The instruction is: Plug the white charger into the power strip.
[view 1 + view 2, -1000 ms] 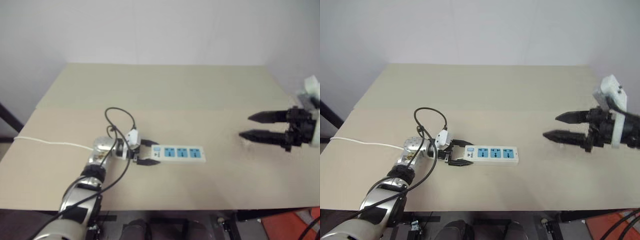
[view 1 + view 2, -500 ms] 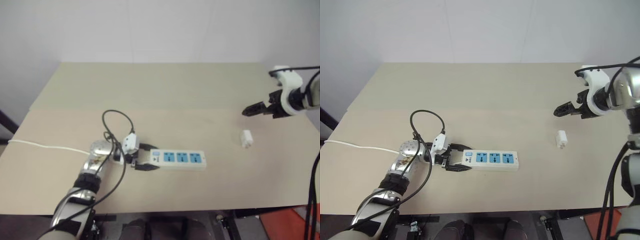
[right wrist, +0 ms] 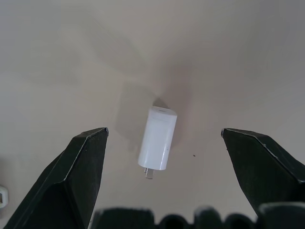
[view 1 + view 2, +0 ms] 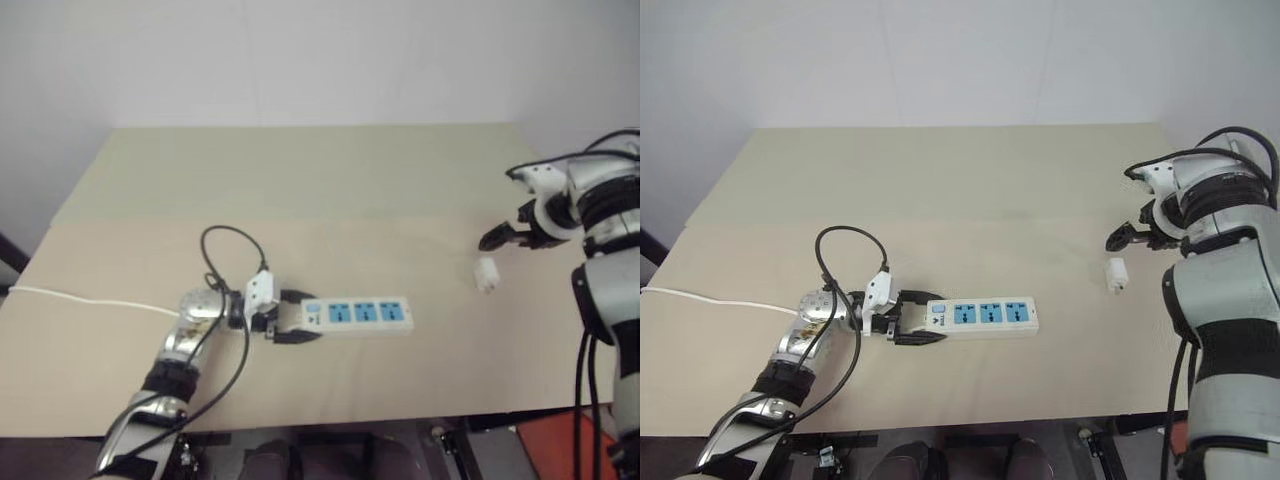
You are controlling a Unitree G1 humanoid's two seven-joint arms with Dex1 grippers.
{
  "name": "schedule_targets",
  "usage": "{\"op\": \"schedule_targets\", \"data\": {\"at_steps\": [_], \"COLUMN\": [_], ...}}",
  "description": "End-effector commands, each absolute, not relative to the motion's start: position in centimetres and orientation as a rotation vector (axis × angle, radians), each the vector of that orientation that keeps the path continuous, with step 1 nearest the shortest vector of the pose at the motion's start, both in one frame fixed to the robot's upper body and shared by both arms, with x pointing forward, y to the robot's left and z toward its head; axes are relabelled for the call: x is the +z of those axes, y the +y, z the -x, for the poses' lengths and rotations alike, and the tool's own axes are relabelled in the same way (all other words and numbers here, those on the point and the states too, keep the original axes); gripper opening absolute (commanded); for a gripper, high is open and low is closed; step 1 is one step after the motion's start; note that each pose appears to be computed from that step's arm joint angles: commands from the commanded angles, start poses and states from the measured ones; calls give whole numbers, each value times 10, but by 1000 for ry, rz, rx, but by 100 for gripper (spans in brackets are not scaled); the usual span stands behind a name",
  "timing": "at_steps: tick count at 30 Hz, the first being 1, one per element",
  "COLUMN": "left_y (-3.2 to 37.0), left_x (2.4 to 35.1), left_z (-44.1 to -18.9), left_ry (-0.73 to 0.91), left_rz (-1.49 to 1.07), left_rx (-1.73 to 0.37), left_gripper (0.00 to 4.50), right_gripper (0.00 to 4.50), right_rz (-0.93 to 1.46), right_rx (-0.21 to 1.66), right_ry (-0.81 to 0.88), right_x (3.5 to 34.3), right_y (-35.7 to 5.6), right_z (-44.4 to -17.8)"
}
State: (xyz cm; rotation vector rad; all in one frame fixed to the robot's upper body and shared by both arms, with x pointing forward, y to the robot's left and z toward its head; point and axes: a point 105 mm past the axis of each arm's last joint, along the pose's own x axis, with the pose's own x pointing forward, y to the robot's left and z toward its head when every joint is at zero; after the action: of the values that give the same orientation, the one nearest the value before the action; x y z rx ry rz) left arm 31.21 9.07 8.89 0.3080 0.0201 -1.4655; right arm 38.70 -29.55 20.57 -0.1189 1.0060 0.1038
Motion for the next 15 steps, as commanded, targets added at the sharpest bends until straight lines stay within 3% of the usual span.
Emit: {"op": "schedule_targets", "data": {"at_steps": [1,15], "left_y": [88,95], "left_x": [85,83], "left_z": [-306,-301], "left_ry": [38,54], "left_rz": [-307,-307], "left_rx": [-1476,-1431], "left_gripper": [326,326], "right_gripper": [450,450], "right_rz": [141,173], "right_rx": [111,124], "right_ry": [977,968], "right_x": [205,171], "right_y": [-295,-280], "right_z": [-392,-405]}}
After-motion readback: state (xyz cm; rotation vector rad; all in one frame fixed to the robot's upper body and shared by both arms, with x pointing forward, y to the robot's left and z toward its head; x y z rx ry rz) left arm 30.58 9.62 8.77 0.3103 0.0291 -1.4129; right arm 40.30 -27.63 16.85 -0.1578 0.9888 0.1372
